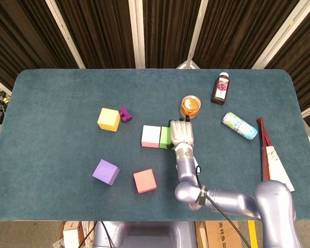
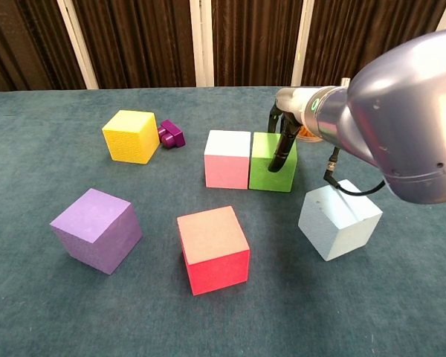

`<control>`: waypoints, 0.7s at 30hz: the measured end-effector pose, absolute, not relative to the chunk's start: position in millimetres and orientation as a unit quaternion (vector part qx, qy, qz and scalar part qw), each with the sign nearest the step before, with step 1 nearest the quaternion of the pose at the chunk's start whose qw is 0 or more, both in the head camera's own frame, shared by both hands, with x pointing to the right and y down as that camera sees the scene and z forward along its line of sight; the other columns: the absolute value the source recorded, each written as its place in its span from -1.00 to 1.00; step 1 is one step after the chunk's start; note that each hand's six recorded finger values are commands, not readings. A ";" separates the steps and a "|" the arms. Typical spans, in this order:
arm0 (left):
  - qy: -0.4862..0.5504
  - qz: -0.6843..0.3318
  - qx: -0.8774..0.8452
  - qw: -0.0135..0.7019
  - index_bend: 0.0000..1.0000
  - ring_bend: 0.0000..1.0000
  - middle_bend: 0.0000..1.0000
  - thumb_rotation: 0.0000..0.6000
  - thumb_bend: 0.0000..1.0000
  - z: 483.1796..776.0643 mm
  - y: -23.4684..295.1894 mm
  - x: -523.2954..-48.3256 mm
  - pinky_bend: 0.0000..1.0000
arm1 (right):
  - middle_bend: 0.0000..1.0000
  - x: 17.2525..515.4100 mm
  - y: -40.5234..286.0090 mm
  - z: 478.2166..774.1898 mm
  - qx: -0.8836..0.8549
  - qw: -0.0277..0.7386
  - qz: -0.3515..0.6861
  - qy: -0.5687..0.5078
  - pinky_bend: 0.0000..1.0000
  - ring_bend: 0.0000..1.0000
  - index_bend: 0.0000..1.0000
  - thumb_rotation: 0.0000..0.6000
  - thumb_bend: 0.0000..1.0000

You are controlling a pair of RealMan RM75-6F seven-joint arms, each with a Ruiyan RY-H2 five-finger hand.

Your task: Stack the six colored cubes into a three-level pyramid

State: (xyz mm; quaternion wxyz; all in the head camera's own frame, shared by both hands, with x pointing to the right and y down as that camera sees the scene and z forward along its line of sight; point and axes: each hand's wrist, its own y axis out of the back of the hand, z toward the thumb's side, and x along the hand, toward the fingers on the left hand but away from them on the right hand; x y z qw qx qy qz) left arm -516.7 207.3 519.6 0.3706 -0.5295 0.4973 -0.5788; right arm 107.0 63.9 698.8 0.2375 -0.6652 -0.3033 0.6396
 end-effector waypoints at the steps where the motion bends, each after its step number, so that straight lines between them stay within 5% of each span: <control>1: 0.497 -0.579 -0.529 0.371 -0.76 -1.00 -1.00 1.00 -0.39 519.4 207.4 -516.8 -1.00 | -0.19 106.8 63.8 698.7 -0.666 0.237 0.639 -0.304 -1.00 -0.59 -0.13 1.00 -0.55; 21: 0.499 -0.580 -0.527 0.369 -0.76 -1.00 -1.00 1.00 -0.39 519.2 207.6 -517.4 -1.00 | -0.34 102.6 65.2 697.9 -0.671 0.239 0.635 -0.299 -1.00 -0.60 -0.24 1.00 -0.55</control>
